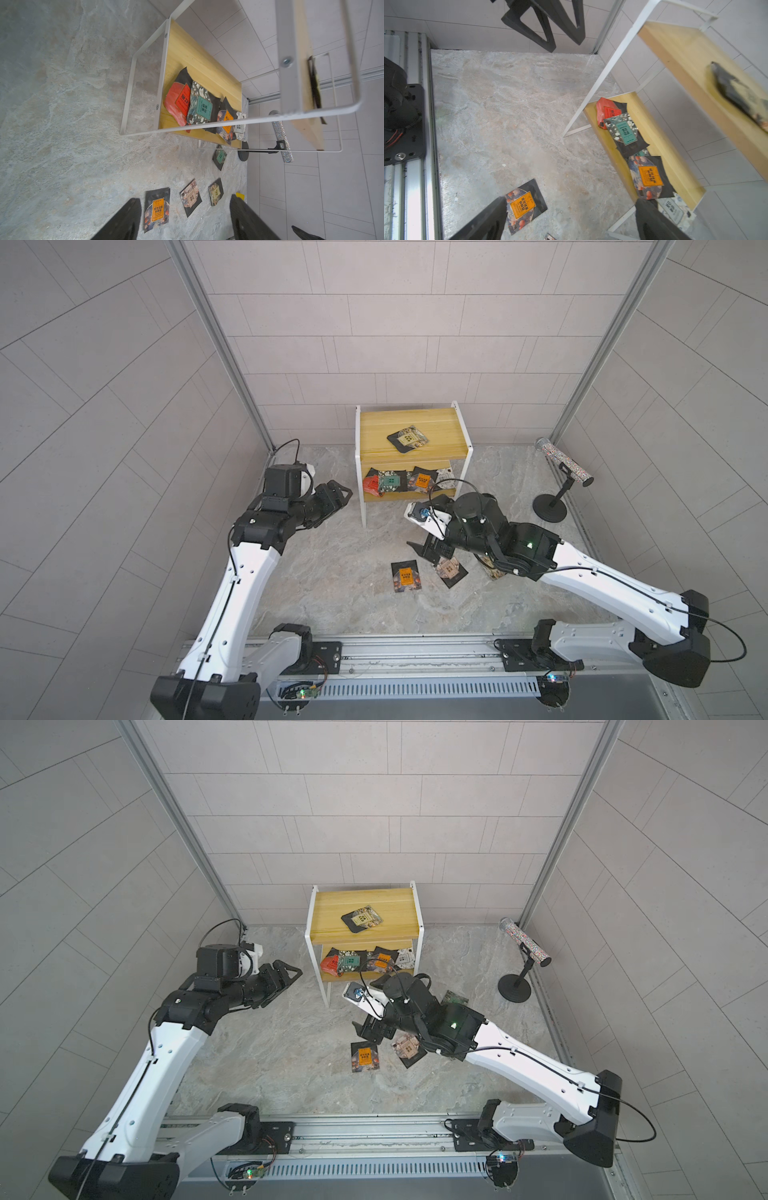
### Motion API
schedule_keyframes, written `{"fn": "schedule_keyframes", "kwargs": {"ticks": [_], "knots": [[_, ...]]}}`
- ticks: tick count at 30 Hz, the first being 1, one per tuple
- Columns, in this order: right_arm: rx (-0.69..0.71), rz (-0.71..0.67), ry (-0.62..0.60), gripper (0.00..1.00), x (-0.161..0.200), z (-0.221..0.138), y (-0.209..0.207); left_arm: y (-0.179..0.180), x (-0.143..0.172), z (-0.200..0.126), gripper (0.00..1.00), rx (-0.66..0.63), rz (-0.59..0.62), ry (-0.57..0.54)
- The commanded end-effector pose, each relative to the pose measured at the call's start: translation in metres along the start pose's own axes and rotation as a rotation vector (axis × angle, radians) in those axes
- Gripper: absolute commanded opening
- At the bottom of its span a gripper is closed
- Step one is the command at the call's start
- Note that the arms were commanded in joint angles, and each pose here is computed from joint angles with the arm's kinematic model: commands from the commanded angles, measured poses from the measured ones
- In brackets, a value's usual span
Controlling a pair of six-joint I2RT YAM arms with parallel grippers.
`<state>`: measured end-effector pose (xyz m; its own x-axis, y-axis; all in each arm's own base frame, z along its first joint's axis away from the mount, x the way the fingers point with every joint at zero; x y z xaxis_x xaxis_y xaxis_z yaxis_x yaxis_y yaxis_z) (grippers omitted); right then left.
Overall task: Remove the tea bags from the shelf
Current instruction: Pick up the tea bag from the shelf.
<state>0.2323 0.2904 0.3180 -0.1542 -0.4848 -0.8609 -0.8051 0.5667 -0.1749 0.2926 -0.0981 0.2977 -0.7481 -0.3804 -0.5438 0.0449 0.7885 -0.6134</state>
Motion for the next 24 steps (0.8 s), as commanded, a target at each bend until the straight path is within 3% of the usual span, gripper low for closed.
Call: {"fn": "schedule_keyframes", "kwargs": {"ticks": [1, 17, 24], "knots": [[0.010, -0.062, -0.040, 0.99, -0.020, -0.008, -0.014, -0.018, -0.016, -0.007, 0.72, 0.052, 0.022, -0.031], [0.122, -0.170, -0.090, 0.99, -0.078, 0.034, -0.092, -0.033, -0.031, -0.004, 0.72, 0.094, 0.004, -0.040], [0.135, -0.227, -0.044, 0.99, -0.081, 0.061, -0.108, -0.026, -0.026, 0.000, 0.72, 0.076, -0.003, -0.031]]}}
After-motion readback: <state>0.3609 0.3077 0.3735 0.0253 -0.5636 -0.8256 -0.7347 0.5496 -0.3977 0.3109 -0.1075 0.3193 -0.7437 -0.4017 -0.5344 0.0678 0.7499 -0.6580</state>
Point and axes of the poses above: each gripper's point midway between its finger pads, its own z axis out along the fingers, its own y axis along the line the jaws close on, x = y × z, the point moved 1 cm from there along -z, back along the fingers, and after that the axes turned 11 degrees about z, right-handed, at the moved point
